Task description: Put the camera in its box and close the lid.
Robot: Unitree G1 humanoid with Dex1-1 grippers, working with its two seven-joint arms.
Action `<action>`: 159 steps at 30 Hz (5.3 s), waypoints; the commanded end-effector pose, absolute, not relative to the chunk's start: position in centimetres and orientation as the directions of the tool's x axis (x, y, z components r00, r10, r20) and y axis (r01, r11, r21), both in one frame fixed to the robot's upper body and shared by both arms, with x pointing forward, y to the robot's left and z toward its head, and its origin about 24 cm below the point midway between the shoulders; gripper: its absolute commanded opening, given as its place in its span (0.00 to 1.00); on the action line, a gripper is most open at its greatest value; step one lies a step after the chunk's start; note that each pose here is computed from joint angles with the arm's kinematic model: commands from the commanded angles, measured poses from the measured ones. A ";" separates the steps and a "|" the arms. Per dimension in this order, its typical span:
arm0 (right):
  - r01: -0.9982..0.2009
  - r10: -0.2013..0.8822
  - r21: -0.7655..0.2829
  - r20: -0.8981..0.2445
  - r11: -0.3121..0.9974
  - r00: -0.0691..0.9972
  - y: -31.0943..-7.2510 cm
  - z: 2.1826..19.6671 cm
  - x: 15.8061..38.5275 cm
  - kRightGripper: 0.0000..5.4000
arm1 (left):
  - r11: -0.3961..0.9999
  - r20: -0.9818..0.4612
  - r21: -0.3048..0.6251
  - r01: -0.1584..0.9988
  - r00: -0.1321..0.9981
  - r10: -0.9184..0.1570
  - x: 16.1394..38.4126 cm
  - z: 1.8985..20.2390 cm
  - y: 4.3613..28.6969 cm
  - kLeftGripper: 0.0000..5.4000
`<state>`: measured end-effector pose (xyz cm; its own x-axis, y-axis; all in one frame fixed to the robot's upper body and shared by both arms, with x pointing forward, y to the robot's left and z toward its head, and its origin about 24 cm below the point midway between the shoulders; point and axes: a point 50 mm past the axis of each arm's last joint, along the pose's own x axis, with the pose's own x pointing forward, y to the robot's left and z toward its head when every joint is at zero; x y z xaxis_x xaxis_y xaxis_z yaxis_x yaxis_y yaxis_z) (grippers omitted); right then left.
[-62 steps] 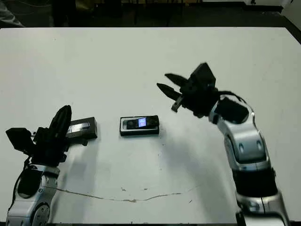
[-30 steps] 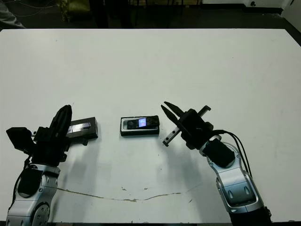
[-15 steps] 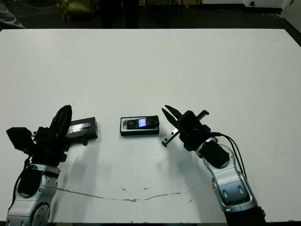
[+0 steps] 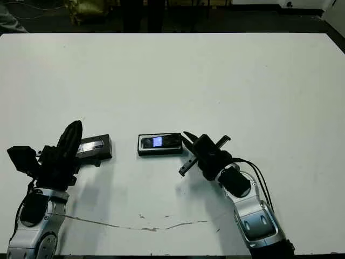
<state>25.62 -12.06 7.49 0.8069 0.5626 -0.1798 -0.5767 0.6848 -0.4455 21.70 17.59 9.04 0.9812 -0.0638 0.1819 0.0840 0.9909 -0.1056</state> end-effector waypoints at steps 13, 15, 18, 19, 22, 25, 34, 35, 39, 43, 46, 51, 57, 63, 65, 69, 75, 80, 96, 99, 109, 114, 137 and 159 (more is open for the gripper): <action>-0.596 0.547 -0.447 -0.251 0.667 0.799 -12.4 6.2 25.4 0.00 | 0.991 0.146 -0.112 0.068 0.988 -0.051 21.4 8.3 17.7 0.00; -0.595 0.545 -0.448 -0.251 0.667 0.800 -12.4 6.3 25.4 0.00 | 0.992 0.148 -0.109 0.071 0.987 -0.054 21.4 8.3 17.7 0.00; -0.588 0.548 -0.445 -0.230 0.676 0.804 -12.5 6.5 25.5 0.00 | 0.993 0.152 -0.099 0.070 0.987 -0.054 21.4 8.3 17.7 0.00; -0.585 0.550 -0.437 -0.220 0.683 0.806 -12.6 6.6 25.6 0.00 | 0.993 0.152 -0.098 0.069 0.987 -0.054 21.4 8.3 17.7 0.00; -0.565 0.568 -0.412 -0.131 0.715 0.813 -12.9 8.2 25.8 0.00 | 0.993 0.152 -0.101 0.067 0.987 -0.051 21.4 8.3 17.7 0.00; -0.535 0.575 -0.398 -0.025 0.745 0.818 -13.4 10.3 26.0 0.00 | 0.993 0.155 -0.098 0.067 0.987 -0.051 21.4 8.3 17.8 0.00; -0.364 0.390 -0.182 0.141 0.914 0.910 -16.5 11.9 26.0 0.00 | 0.995 0.161 -0.077 0.064 0.986 -0.051 21.3 8.7 18.2 0.00; -0.349 0.372 -0.166 0.134 0.922 0.919 -16.8 11.6 25.9 0.00 | 0.996 0.164 -0.070 0.061 0.985 -0.049 21.2 8.8 18.4 0.00; -0.293 0.305 -0.125 0.095 0.948 0.948 -18.1 10.2 25.2 0.00 | 0.997 0.185 -0.034 0.064 0.981 -0.056 21.0 9.4 19.1 0.00; -0.249 0.255 -0.094 0.049 0.964 0.966 -19.2 9.0 24.3 0.00 | 0.995 0.207 0.075 0.067 0.975 -0.081 20.7 10.6 20.9 0.00; -0.238 0.240 -0.070 0.025 0.969 0.970 -19.9 8.4 23.8 0.00 | 0.984 0.215 0.154 0.086 0.969 -0.119 20.6 11.9 22.8 0.00; -0.223 0.224 -0.065 0.003 0.973 0.975 -20.6 7.8 23.4 0.00 | 0.940 0.182 0.313 0.133 0.963 -0.197 21.0 14.4 25.6 0.00; -0.212 0.211 -0.087 -0.028 0.973 0.977 -20.8 7.5 23.2 0.00 | 0.850 0.014 0.364 0.382 0.910 -0.415 22.3 16.5 27.7 0.02; -0.212 0.209 -0.108 -0.033 0.971 0.977 -20.8 7.6 23.2 0.00 | 0.658 -0.187 0.415 0.628 0.767 -0.614 23.7 17.7 28.6 0.22; -0.214 0.211 -0.107 -0.031 0.971 0.977 -20.9 7.6 23.2 0.00 | 0.607 -0.222 0.429 0.669 0.729 -0.647 24.1 17.9 28.7 0.31; -0.216 0.214 -0.095 -0.032 0.972 0.976 -21.1 7.5 23.2 0.00 | 0.490 -0.292 0.463 0.738 0.649 -0.702 24.5 18.3 28.1 0.48; -0.221 0.220 -0.076 -0.019 0.972 0.975 -21.5 7.4 23.3 0.00 | 0.383 -0.322 0.440 0.812 0.541 -0.777 25.0 17.5 26.7 0.76; -0.225 0.225 -0.046 -0.001 0.973 0.974 -21.6 7.3 23.5 0.00 | 0.324 -0.408 0.350 0.879 0.454 -0.792 25.0 16.9 25.7 0.98; -0.196 0.195 -0.049 -0.019 0.979 0.981 -21.6 6.8 23.4 0.00 | 0.302 -0.424 0.072 0.951 0.303 -0.853 24.7 13.1 26.5 1.00; -0.194 0.193 -0.064 -0.017 0.979 0.981 -21.5 6.9 23.3 0.00 | 0.318 -0.427 0.068 0.946 0.315 -0.848 24.8 12.7 26.7 1.00; -0.210 0.209 -0.076 -0.015 0.975 0.978 -21.5 6.8 23.3 0.00 | 0.348 -0.384 0.062 0.935 0.344 -0.857 25.8 11.9 27.2 1.00; -0.208 0.207 -0.079 -0.016 0.975 0.978 -21.4 6.8 23.3 0.00 | 0.349 -0.374 0.066 0.935 0.347 -0.860 26.2 12.2 27.1 1.00; -0.199 0.198 -0.102 -0.027 0.975 0.980 -21.3 6.7 23.2 0.00 | 0.321 -0.440 -0.007 0.947 0.285 -0.851 27.3 10.6 27.9 1.00; -0.212 0.210 -0.093 -0.030 0.973 0.977 -21.5 6.2 23.0 0.00 | 0.352 -0.451 -0.027 0.935 0.303 -0.840 28.0 8.7 28.6 1.00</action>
<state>23.39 -21.17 6.83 0.9742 0.2258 0.0036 -0.2246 0.9707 -0.0856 27.95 28.51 9.08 0.3071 -0.8497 -0.4285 0.9390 0.3439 -0.0089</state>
